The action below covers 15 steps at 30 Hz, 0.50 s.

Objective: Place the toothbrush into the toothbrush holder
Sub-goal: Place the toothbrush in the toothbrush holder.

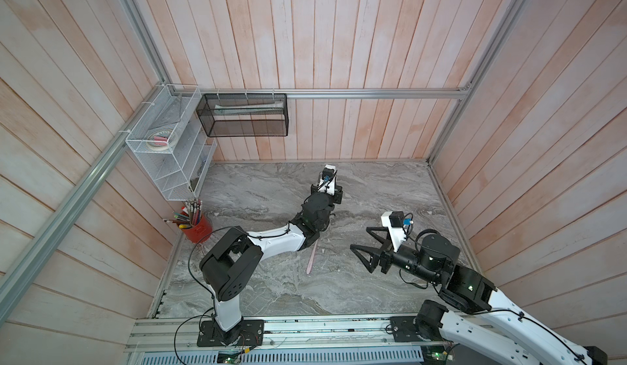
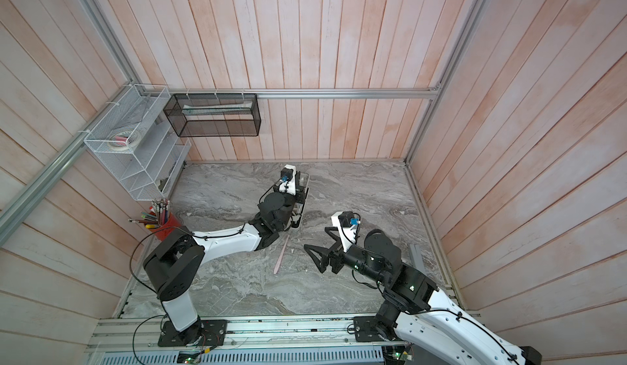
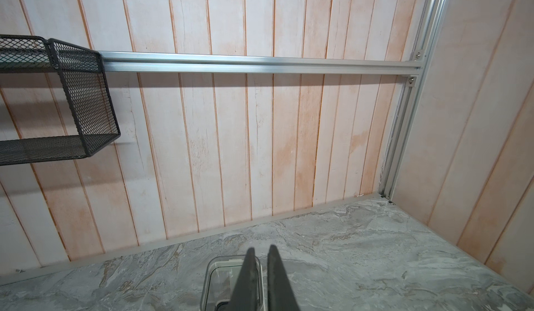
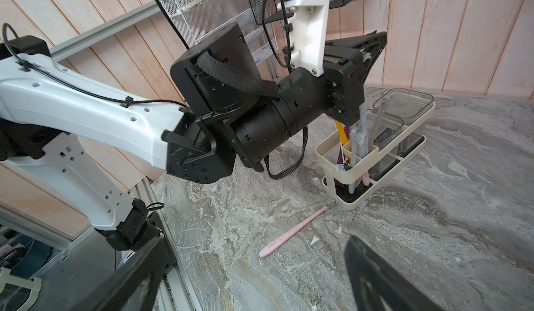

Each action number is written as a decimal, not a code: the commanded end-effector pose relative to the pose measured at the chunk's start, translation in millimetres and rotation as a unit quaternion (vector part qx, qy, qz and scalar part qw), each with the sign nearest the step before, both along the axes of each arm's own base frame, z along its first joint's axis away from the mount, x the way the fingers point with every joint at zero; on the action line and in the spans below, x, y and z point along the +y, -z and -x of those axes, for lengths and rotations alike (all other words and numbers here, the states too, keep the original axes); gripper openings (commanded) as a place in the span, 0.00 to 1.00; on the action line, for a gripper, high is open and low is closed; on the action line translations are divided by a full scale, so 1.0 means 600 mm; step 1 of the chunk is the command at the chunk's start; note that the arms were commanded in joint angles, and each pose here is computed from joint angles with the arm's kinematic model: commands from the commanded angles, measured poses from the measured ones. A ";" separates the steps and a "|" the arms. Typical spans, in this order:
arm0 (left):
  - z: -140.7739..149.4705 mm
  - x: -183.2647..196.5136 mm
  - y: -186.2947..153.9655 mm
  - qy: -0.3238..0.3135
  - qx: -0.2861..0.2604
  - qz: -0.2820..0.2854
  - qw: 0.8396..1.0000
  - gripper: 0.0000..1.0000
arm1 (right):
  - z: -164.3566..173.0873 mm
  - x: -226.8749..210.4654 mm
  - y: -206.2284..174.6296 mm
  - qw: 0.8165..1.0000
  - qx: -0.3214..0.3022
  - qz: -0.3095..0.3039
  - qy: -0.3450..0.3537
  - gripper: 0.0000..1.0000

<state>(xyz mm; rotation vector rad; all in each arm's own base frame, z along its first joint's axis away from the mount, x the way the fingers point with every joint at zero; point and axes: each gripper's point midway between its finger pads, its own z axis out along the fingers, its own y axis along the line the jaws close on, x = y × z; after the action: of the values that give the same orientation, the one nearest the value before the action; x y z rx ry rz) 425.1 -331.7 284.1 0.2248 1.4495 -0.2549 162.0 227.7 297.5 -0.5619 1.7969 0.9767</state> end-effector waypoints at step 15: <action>0.000 -0.015 0.085 0.028 0.048 -0.017 0.998 0.07 | 0.003 0.006 0.011 1.000 0.004 -0.006 -0.011 0.98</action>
<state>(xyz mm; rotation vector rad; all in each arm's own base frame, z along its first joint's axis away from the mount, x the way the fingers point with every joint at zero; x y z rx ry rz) 424.1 -339.6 252.4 0.2691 1.5113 -0.2856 160.8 230.1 291.4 -0.5738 1.8027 0.9868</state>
